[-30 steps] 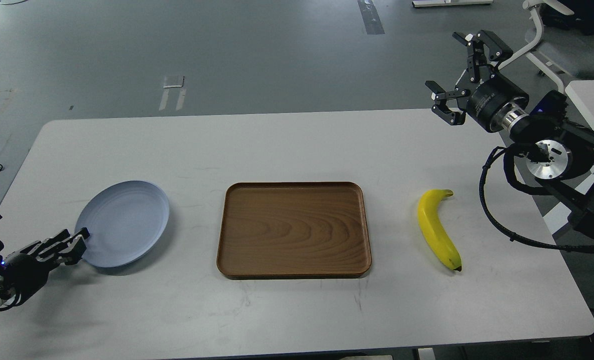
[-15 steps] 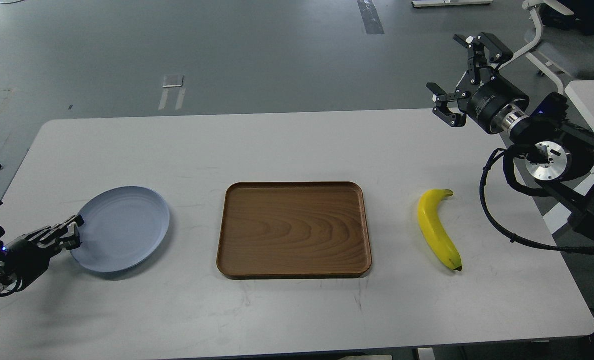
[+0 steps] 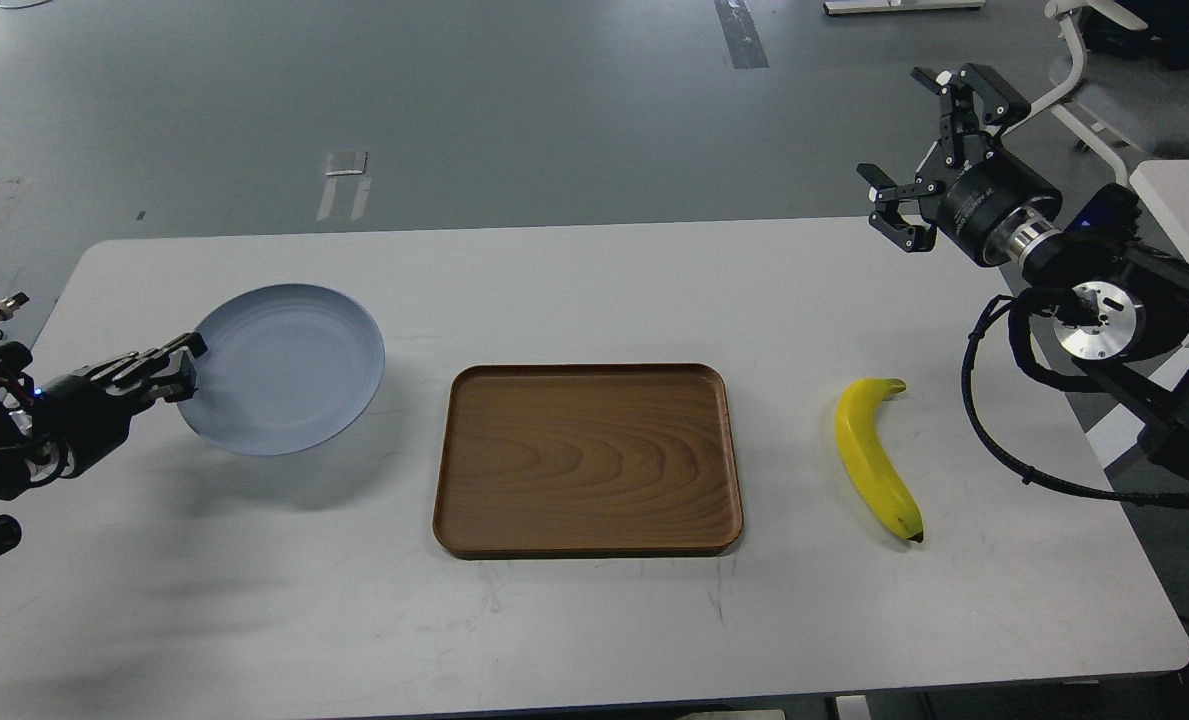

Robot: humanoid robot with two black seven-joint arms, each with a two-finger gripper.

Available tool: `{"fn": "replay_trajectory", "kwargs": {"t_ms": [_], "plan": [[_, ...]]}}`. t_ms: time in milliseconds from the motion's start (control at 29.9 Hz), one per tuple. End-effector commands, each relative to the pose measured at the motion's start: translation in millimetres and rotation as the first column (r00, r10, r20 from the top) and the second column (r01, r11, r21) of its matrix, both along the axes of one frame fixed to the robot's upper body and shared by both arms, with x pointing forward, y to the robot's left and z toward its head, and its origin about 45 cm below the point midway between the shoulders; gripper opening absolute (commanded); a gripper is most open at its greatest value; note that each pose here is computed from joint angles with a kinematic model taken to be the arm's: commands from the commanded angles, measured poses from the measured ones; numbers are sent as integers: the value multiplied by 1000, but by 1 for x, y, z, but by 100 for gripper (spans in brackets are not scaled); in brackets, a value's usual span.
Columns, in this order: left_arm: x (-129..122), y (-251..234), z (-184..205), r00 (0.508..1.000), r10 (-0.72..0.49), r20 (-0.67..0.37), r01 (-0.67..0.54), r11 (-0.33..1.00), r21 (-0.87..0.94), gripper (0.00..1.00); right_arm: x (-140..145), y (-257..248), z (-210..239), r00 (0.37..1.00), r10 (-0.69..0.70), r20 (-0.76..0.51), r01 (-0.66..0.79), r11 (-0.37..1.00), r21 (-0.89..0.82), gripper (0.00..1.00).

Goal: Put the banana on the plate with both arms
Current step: 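Grip the plate rim with the left gripper and lift it, then carry the plate over the wooden tray and set it down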

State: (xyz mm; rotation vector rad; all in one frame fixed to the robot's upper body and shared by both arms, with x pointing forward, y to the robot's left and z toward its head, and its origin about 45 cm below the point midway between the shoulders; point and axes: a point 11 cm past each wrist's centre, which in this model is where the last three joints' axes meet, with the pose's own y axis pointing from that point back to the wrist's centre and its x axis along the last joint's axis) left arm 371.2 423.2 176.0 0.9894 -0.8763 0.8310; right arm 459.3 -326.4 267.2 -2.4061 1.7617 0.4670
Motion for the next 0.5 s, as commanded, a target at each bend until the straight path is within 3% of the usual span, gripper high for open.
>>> {"fn": "replay_trajectory", "kwargs": {"t_ms": [0,234,334,468], "plan": [[18,-36,22,993,-106,54,107,994,-12,0,-1,-6,2,1000,-8,2,8,1000,-8,100],[20,-117,-2,945,-327,-10,326,945,-14,0,-2,-16,6,1000,-22,8,22,1000,-22,100],[19,-161,-11,900,-434,-24,434,901,-9,0,-4,-19,9,1000,-21,10,21,999,-26,100],[22,-194,-23,881,-472,-31,472,881,-32,0,-6,-23,8,1000,-28,7,29,999,-31,100]]}}
